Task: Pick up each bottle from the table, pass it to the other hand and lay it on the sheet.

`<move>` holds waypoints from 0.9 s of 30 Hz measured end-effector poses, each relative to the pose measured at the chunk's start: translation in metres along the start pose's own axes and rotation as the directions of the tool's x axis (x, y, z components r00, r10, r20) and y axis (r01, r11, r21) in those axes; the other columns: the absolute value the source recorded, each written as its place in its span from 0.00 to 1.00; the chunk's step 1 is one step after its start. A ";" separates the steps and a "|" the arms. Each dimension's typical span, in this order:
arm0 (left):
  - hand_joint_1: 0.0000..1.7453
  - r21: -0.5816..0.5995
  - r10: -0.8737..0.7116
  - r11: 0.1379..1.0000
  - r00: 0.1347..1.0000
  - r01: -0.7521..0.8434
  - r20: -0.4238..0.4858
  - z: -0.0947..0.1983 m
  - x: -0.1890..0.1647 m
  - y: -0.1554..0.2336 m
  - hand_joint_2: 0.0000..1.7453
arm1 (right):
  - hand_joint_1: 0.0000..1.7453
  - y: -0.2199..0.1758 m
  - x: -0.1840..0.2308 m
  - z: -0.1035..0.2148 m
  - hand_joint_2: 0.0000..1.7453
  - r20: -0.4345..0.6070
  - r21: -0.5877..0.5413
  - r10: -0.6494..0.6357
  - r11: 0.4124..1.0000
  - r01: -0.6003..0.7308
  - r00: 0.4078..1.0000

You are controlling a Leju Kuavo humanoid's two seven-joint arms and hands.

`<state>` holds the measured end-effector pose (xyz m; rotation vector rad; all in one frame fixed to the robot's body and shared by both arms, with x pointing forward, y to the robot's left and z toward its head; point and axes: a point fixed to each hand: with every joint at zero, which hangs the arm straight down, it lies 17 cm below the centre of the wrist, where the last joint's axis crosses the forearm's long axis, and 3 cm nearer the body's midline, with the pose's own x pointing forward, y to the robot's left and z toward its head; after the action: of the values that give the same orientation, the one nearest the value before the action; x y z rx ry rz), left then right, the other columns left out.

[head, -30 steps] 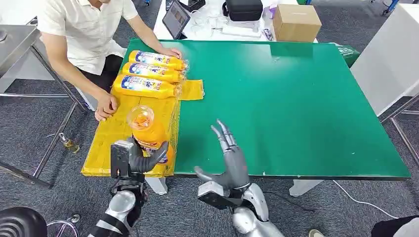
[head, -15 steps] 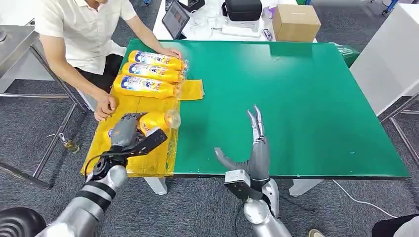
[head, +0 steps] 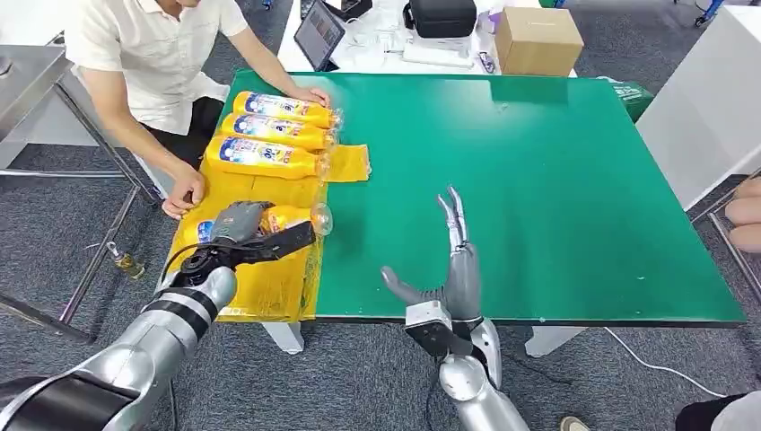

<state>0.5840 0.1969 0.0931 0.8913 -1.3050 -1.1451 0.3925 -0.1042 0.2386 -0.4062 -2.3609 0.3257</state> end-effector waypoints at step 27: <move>0.00 -0.186 0.120 0.976 0.992 -0.109 0.049 0.011 0.014 -0.046 1.00 | 0.00 0.006 -0.013 0.010 1.00 -0.032 0.013 -0.019 1.000 0.020 0.999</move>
<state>0.5658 0.1737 0.0536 0.6432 -1.2596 -1.1872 0.3964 -0.1052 0.2217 -0.3795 -2.3289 0.3229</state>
